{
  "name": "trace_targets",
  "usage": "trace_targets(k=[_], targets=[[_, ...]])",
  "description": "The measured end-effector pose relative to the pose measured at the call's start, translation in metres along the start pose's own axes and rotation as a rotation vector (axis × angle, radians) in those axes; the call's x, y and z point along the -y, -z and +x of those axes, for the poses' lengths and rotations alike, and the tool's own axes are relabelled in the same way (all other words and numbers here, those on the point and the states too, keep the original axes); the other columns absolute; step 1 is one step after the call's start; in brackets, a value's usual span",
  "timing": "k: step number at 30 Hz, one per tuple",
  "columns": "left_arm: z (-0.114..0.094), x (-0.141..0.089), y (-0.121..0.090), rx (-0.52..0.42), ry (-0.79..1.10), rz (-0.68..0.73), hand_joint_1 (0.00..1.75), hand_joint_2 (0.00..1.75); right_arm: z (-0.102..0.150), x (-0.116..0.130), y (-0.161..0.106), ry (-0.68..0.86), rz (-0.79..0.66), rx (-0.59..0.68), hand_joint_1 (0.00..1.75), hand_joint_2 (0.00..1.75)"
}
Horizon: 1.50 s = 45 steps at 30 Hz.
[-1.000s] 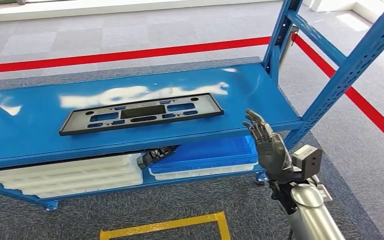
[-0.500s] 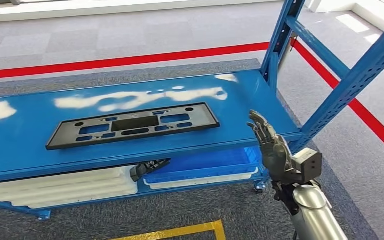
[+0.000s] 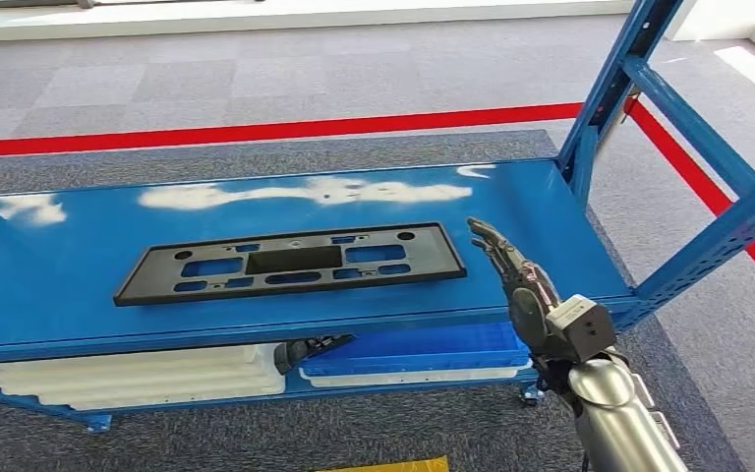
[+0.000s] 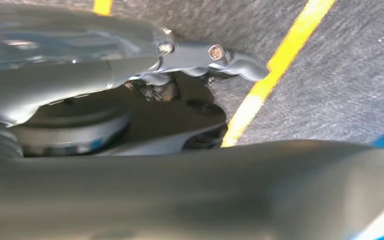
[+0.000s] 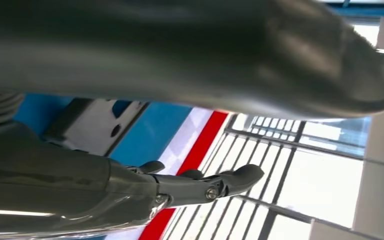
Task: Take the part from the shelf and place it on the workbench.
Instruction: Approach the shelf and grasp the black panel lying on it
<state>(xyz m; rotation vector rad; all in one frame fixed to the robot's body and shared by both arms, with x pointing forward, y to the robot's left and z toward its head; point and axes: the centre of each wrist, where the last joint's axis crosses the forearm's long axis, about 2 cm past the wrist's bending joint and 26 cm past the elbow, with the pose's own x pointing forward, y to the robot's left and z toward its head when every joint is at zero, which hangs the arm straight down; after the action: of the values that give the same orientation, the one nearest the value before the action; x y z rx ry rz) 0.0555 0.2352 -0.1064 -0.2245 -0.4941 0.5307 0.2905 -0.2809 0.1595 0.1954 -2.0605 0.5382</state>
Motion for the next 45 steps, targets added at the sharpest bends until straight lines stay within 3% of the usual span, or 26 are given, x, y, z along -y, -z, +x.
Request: trace_targets(k=[13,17,26,30,37,41,45], targets=[[0.000,0.003,0.001,0.001,0.005,0.002,0.00,0.00,0.000,-0.001,-0.002,-0.068,0.001,-0.036,0.00,0.00],[0.001,0.003,0.001,0.003,0.005,0.002,0.00,0.00,0.001,-0.002,-0.001,-0.081,0.003,-0.051,0.00,1.75],[-0.001,0.003,0.000,0.002,0.004,0.002,0.00,0.00,0.007,-0.007,0.003,-0.108,0.015,-0.029,0.00,1.75],[-0.003,0.005,0.000,0.000,0.002,-0.001,0.00,0.00,0.011,-0.008,0.005,-0.109,0.018,-0.013,0.00,0.00],[-0.003,0.004,0.000,0.000,0.004,0.005,0.00,0.00,0.014,-0.012,0.007,-0.190,0.052,-0.014,0.00,0.00],[-0.002,0.004,0.000,0.001,0.006,0.008,0.00,0.00,0.016,-0.019,0.014,-0.283,0.073,-0.031,0.00,1.75],[-0.002,0.004,0.000,0.002,0.007,0.011,0.00,0.00,0.017,-0.030,0.027,-0.401,0.109,-0.060,0.00,1.75]])
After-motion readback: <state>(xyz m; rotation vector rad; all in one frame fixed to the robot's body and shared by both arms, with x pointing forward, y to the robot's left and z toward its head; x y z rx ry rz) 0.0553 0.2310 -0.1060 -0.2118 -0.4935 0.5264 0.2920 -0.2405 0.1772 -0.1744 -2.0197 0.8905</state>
